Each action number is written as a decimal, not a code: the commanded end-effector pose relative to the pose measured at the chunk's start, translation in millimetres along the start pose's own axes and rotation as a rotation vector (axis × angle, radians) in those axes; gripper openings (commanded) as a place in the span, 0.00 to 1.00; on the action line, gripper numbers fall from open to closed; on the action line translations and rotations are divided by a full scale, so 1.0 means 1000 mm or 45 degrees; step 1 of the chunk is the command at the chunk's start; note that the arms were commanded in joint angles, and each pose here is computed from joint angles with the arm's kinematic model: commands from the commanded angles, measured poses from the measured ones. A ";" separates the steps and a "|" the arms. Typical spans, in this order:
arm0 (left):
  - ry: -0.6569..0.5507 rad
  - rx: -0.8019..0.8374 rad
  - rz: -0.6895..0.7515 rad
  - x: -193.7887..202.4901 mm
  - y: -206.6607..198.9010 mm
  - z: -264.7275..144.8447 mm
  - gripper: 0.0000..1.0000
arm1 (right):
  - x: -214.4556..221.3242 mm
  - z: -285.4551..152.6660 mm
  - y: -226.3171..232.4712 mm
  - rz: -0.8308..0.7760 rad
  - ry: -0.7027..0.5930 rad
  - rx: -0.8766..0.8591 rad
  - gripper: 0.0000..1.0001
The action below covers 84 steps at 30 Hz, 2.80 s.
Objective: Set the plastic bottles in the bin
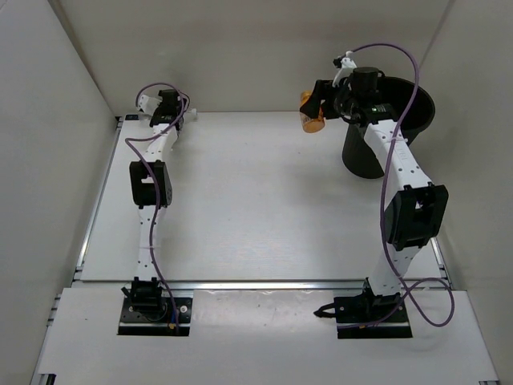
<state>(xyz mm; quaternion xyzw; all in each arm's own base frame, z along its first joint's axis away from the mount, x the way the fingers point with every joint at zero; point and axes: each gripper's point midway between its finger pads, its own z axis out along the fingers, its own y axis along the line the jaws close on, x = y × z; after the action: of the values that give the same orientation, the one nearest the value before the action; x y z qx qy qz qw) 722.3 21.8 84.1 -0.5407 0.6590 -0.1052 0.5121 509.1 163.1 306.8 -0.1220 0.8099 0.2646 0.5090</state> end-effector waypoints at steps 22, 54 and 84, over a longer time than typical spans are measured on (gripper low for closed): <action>-0.019 0.039 -0.139 -0.041 0.027 0.044 0.69 | 0.059 0.030 -0.026 0.197 0.234 0.139 0.33; 0.171 0.082 0.165 -0.091 0.021 -0.174 0.99 | 0.188 -0.004 0.051 0.123 0.388 0.074 0.99; -0.647 0.325 0.337 -0.176 0.233 -0.452 0.99 | 0.179 -0.387 -0.082 -0.158 -0.711 1.528 0.99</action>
<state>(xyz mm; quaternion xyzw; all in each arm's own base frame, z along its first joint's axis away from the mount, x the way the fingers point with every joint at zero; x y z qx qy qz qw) 216.7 54.6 238.2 -0.3655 0.5801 -0.0261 0.7275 182.5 -86.0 213.3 0.1368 0.7269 -0.2099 0.6394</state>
